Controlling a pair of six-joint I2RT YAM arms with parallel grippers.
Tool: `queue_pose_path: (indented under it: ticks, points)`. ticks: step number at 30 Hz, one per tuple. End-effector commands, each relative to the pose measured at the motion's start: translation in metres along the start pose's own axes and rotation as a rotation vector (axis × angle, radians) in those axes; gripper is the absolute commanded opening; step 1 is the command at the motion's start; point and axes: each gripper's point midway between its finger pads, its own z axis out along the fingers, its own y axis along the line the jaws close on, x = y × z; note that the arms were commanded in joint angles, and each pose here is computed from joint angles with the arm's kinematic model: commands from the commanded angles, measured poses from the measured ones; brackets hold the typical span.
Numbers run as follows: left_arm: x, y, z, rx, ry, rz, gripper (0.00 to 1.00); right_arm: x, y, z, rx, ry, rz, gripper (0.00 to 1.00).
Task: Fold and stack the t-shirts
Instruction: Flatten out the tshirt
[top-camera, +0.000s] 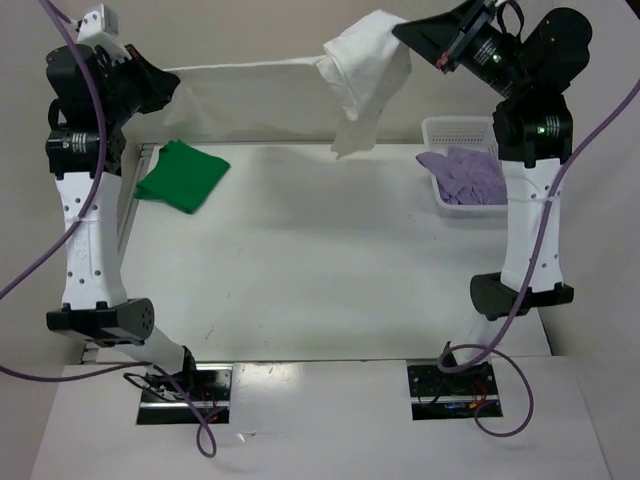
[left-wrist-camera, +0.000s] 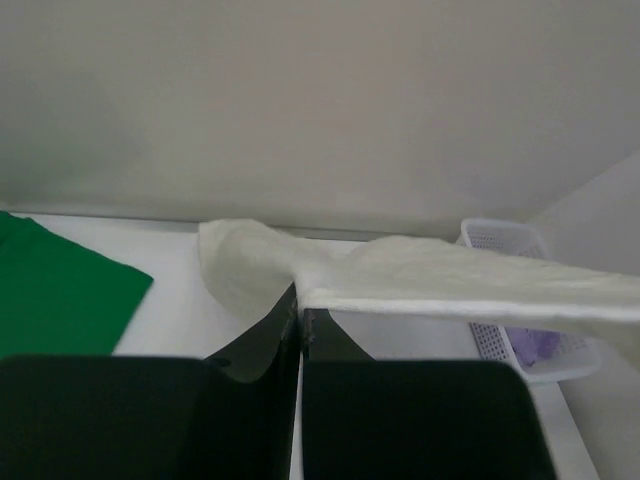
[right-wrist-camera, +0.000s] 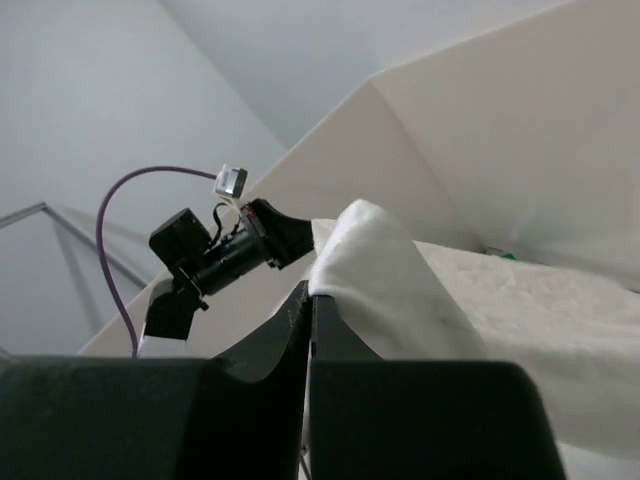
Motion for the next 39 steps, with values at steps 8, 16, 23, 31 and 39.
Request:
queue_pose_path:
  ticks: [8,16,23,31,39]
  points:
    - [0.144,0.014,-0.062,-0.042,0.192,0.182,0.13,0.227,-0.183,-0.105,0.447,0.430,0.271,0.00]
    - [0.296,0.066,-0.119,-0.179,0.500,0.005,0.50,0.367,-0.263,-0.221,0.804,0.665,0.422,0.11]
    - [0.334,0.073,-0.108,-0.239,0.627,-0.219,0.99,0.384,-0.265,-0.240,0.847,0.720,0.439,0.34]
    - [0.387,0.092,-0.111,-0.350,0.692,-0.491,0.47,0.365,-0.273,-0.238,0.921,0.653,0.377,0.52]
    - [0.335,0.082,-0.101,-0.330,0.542,-0.555,0.22,0.359,-0.267,-0.229,0.910,0.586,0.361,0.15]
